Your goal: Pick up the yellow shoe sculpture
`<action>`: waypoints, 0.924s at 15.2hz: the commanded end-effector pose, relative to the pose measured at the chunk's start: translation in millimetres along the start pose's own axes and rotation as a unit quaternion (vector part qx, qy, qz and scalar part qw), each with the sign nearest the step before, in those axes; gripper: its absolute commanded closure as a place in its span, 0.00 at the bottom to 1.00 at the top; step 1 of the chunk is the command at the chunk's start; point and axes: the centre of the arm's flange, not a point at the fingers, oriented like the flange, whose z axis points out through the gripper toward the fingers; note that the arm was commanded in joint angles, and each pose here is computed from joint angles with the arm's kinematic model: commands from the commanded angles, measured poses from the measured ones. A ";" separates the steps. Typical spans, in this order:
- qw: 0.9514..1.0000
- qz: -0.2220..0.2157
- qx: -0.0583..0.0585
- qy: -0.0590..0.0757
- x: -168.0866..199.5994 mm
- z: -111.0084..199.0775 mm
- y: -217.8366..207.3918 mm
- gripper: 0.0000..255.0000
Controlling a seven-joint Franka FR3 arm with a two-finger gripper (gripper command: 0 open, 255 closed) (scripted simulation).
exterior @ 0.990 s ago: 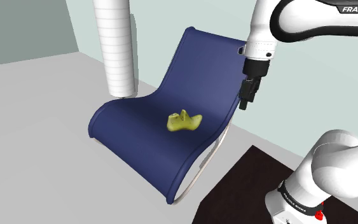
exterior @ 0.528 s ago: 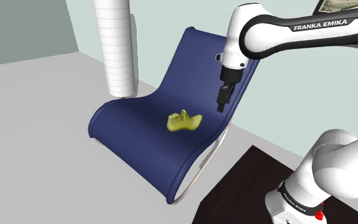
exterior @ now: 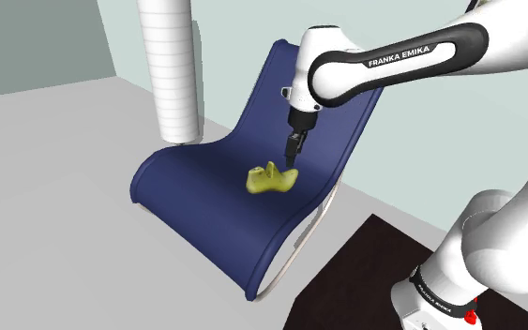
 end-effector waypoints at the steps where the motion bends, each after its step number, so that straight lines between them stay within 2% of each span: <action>1: 1.000 -0.020 -0.006 0.011 19.7 12.0 0.1 0.00; 8: 0.995 -0.087 -0.026 0.044 95.1 45.3 -9.5 0.00; 14: 0.994 -0.092 -0.027 0.046 101.3 74.2 -9.7 0.00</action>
